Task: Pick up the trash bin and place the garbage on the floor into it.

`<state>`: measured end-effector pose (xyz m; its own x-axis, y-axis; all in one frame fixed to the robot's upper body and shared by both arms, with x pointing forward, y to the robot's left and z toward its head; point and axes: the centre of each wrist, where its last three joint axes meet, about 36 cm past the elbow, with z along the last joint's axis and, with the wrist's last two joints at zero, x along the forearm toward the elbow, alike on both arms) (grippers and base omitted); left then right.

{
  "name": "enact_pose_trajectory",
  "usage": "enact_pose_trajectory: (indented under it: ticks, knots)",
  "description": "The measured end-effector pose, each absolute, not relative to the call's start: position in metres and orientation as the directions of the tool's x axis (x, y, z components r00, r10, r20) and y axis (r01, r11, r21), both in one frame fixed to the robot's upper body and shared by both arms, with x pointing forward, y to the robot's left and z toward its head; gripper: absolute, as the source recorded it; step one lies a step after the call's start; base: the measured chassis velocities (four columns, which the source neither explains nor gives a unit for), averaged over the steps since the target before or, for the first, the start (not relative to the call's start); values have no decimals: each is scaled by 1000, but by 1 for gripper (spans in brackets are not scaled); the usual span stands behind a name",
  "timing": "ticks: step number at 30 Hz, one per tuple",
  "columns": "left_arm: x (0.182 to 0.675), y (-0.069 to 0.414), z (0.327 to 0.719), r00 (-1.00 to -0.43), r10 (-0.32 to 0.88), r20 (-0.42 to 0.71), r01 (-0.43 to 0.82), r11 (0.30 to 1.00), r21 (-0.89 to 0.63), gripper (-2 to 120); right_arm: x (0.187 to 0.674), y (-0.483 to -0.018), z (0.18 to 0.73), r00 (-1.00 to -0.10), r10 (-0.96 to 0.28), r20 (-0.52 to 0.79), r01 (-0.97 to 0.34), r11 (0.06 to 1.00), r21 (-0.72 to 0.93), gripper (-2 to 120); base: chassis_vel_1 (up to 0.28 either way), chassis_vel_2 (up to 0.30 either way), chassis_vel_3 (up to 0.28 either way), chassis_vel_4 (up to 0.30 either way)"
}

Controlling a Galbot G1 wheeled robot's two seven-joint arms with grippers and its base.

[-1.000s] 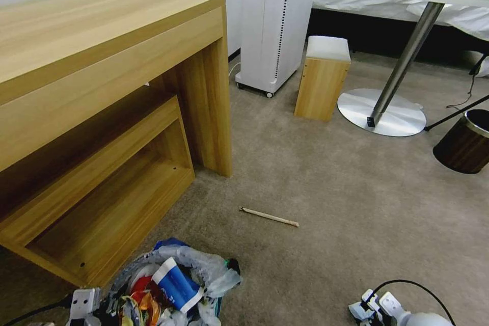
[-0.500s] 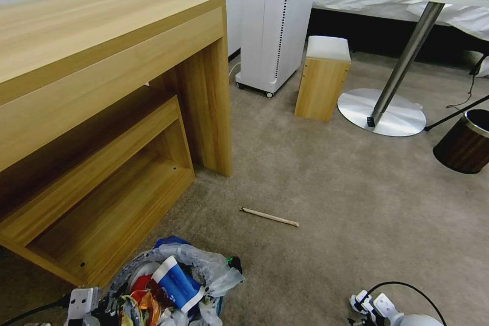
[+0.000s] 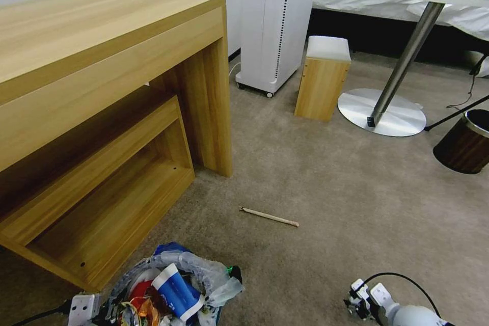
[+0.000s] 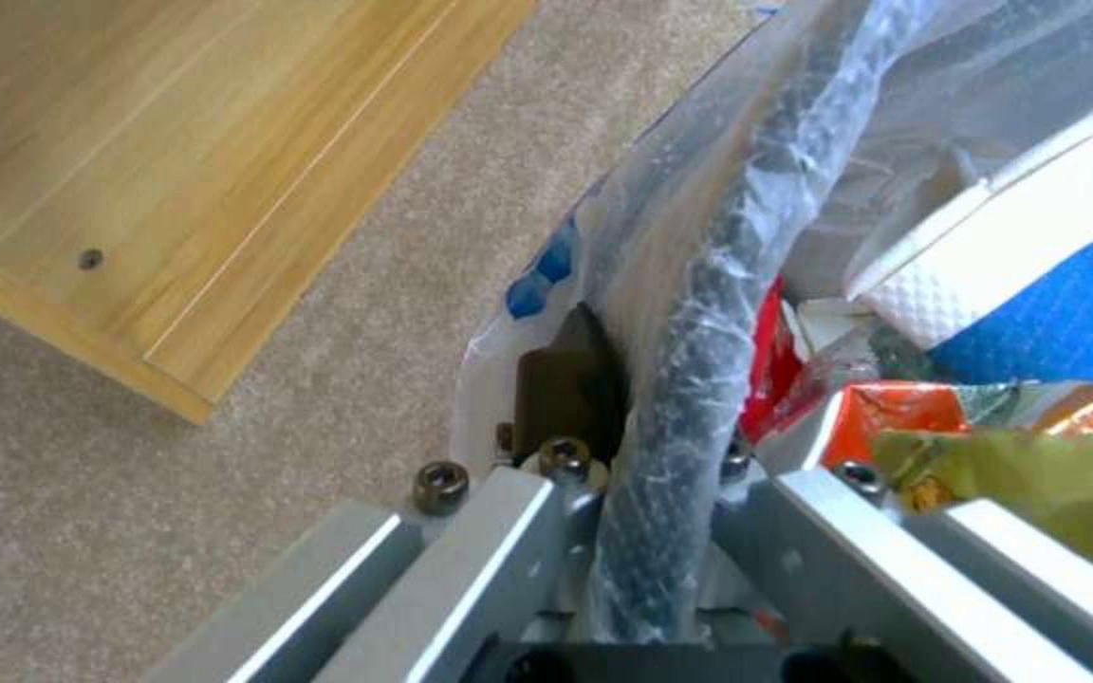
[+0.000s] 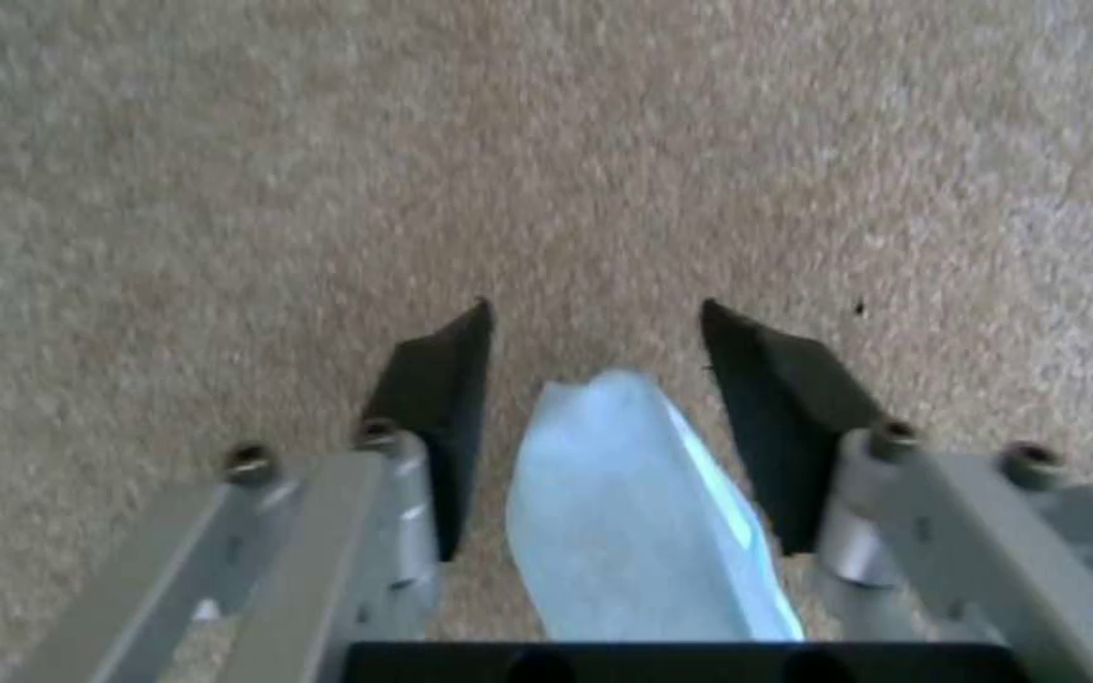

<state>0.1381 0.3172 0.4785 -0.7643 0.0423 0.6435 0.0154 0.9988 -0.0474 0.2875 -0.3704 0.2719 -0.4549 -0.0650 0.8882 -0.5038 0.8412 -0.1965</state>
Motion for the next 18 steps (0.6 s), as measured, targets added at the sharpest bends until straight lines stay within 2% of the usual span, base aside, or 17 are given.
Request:
enact_pose_trajectory:
  ticks: [3, 6, 7, 8, 11, 13, 15, 16, 18]
  knots:
    - [137, 318, 475, -761, 41, 648, 17, 999, -44, 0, 289, -371, 273, -459, -64, 886, -506, 839, -202, 25, 0, 0, 0, 0]
    - [138, 319, 474, -760, 43, 649, 21, 999, -41, 0, 290, -373, 273, -450, -46, 892, -507, 835, -213, 18, 0, 0, 0, 0]
    - [138, 319, 474, -760, 43, 648, 22, 999, -40, 0, 290, -374, 273, -438, -33, 898, -512, 831, -219, 24, 0, 0, 0, 0]
    - [138, 319, 474, -760, 43, 648, 22, 999, -40, 0, 290, -374, 273, -438, -33, 898, -512, 831, -219, 24, 0, 0, 0, 0]
    - [139, 321, 474, -761, 44, 648, 27, 999, -37, 0, 287, -376, 272, -421, -7, 907, -517, 824, -234, 38, 0, 0, 0, 0]
    - [139, 321, 474, -760, 45, 648, 27, 999, -37, 0, 286, -378, 272, -418, 2, 908, -520, 820, -241, 41, 0, 0, 0, 0]
    - [139, 322, 473, -758, 43, 650, 25, 999, -37, 0, 285, -383, 273, -415, 16, 910, -523, 814, -253, 52, 0, 0, 0, 0]
    - [139, 322, 473, -758, 43, 650, 25, 999, -37, 0, 285, -383, 273, -415, 16, 910, -523, 814, -253, 52, 0, 0, 0, 0]
    - [139, 323, 472, -756, 43, 653, 25, 999, -37, 0, 284, -388, 273, -410, 29, 912, -526, 809, -263, 64, 0, 0, 0, 0]
